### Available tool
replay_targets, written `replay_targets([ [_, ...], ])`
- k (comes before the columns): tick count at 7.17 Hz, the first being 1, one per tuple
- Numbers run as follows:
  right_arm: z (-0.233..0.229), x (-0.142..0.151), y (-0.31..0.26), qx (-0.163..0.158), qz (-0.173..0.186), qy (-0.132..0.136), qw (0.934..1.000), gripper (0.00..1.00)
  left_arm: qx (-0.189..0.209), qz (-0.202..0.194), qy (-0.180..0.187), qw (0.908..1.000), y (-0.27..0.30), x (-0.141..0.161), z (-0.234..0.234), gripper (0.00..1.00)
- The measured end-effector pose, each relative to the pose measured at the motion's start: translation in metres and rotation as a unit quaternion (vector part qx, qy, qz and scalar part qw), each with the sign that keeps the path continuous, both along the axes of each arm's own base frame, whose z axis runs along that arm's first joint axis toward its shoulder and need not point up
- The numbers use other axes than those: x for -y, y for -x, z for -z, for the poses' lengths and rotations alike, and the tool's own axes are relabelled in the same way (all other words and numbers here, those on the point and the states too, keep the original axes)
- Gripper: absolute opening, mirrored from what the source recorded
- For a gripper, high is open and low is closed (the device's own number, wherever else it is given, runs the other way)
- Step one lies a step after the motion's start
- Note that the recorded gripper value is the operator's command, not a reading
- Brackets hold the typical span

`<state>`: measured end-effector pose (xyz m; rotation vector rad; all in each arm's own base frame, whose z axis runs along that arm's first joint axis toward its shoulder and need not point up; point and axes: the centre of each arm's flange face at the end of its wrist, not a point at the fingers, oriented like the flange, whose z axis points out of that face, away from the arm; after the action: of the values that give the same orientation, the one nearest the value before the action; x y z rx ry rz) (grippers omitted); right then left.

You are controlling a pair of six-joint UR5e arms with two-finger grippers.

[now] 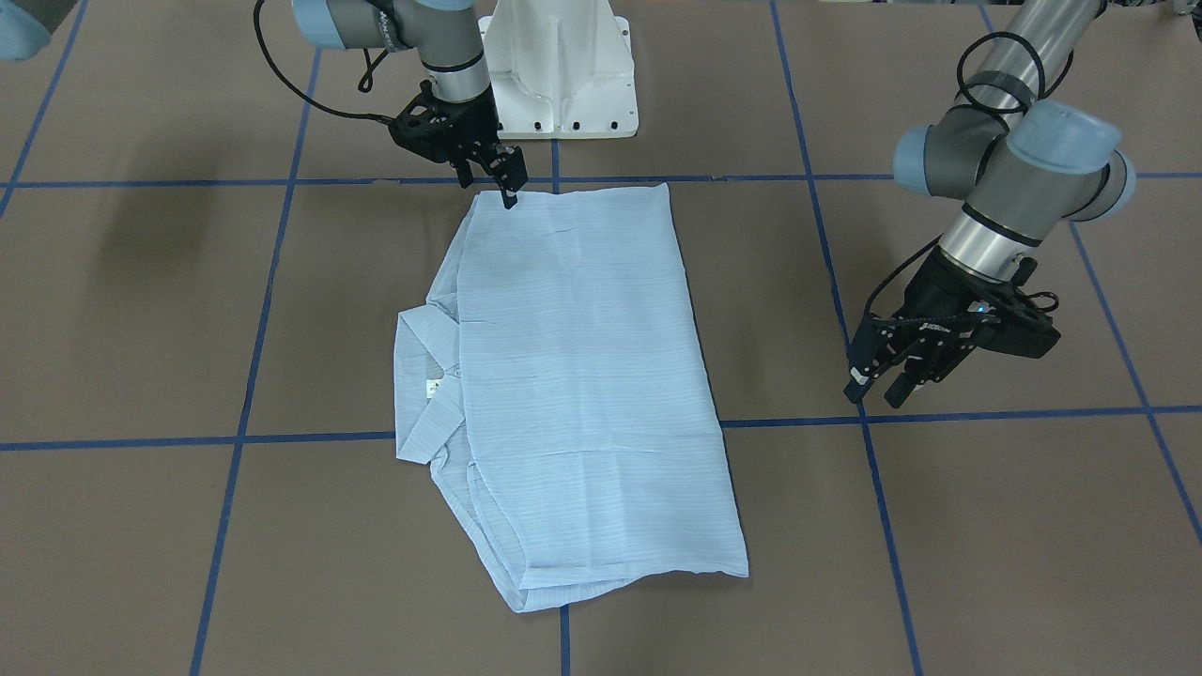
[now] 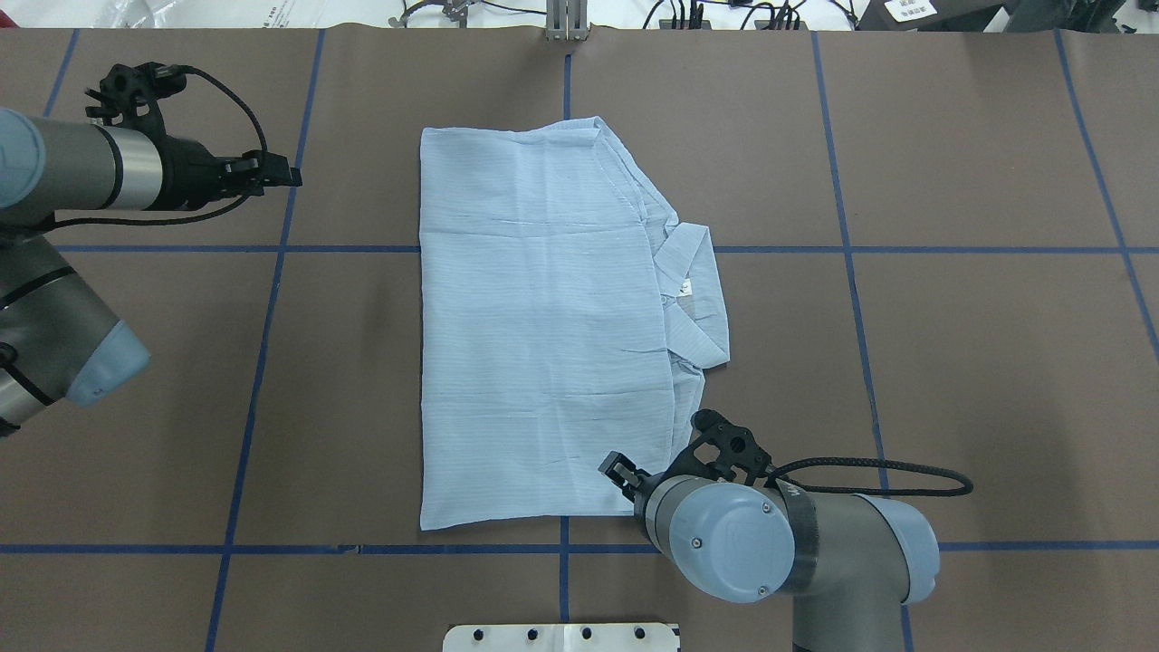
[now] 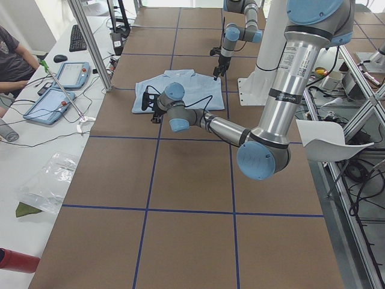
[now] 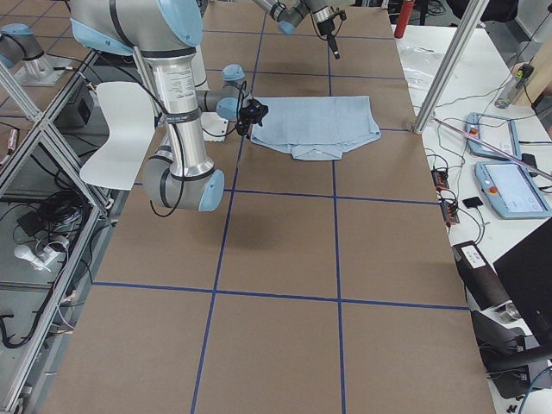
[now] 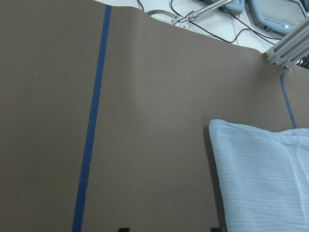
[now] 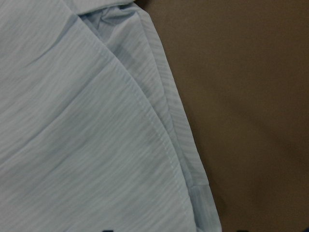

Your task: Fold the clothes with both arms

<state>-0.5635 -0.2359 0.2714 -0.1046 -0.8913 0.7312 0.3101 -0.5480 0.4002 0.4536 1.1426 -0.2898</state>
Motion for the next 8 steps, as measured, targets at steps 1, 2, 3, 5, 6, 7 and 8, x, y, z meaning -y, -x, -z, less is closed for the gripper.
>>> replay_targets([
  [1,-0.0021,0.0057,-0.0005,-0.002,-0.008,0.004,1.0,0.8,-0.002,0.001,-0.001,1.0,0.0014,-0.0011,0.0022,0.64],
  [2,-0.005,0.0104,0.0001,-0.004,-0.013,0.006,0.9999,0.79,-0.003,0.001,-0.002,1.0,0.0025,-0.0019,0.0038,0.64],
  [3,-0.0079,0.0127,0.0017,-0.007,-0.015,0.007,0.9998,0.77,-0.004,0.001,-0.003,1.0,0.0029,-0.0024,0.005,0.64],
  [5,-0.011,0.0134,0.0037,-0.01,-0.015,0.008,0.9998,0.71,-0.005,0.002,-0.003,1.0,0.0034,-0.0028,0.0063,0.64],
  [6,-0.0114,0.0133,0.0042,-0.011,-0.015,0.008,0.9998,0.7,-0.005,0.002,-0.004,1.0,0.0035,-0.0029,0.0064,0.64],
  [7,-0.0114,0.0129,0.0048,-0.011,-0.015,0.008,0.9998,0.68,-0.005,0.002,-0.003,1.0,0.0036,-0.0031,0.0063,0.64],
  [8,-0.0107,0.0128,0.0055,-0.011,-0.014,0.008,0.9998,0.68,-0.005,0.002,-0.003,1.0,0.0036,-0.0031,0.006,0.64],
])
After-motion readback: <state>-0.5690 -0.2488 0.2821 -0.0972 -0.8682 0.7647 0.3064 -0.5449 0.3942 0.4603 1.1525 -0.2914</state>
